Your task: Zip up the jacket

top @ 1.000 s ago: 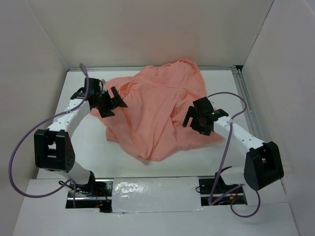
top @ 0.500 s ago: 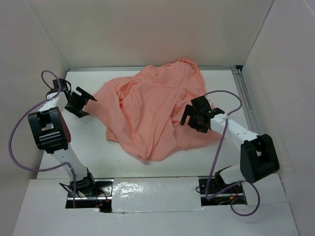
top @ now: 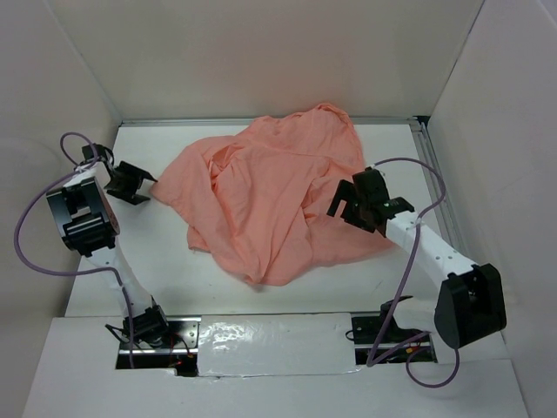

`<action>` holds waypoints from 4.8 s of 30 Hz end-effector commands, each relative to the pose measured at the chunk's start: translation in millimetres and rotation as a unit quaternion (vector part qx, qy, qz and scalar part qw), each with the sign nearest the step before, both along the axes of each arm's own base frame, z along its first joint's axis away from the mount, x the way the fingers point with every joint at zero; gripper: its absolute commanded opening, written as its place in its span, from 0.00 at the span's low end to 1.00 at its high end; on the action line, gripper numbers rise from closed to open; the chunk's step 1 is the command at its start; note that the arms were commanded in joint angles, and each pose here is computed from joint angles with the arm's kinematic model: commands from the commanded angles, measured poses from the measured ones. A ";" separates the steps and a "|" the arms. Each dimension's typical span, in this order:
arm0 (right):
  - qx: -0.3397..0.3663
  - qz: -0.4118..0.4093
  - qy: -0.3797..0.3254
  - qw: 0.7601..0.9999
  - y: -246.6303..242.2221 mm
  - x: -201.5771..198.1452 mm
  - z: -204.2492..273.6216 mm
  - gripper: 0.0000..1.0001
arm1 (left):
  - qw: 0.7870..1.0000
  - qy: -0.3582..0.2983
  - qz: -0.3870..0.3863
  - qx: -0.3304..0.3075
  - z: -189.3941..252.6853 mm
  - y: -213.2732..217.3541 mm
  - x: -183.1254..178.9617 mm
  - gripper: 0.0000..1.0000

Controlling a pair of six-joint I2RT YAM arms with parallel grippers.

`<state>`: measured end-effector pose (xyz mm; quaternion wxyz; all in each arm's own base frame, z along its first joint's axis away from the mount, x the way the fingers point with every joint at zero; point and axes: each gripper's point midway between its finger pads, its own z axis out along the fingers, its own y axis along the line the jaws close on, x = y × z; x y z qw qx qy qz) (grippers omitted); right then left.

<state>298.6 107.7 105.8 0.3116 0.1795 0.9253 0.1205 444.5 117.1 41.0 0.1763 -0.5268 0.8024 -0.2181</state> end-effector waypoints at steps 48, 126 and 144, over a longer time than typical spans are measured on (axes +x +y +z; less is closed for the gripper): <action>0.001 -0.262 -0.032 0.965 -131.6 -55.1 9.9 1.00 | 0.757 -0.239 -0.597 0.116 130.9 -394.7 -223.8 0.99; 0.051 0.242 -0.029 0.969 171.6 -60.9 2.9 0.67 | 0.855 -0.187 -0.480 -0.063 78.6 -335.9 -210.6 0.99; 0.091 0.211 0.006 0.973 216.5 5.1 -47.4 0.48 | 0.862 -0.058 -0.499 -0.063 -2.3 -356.7 -212.6 0.67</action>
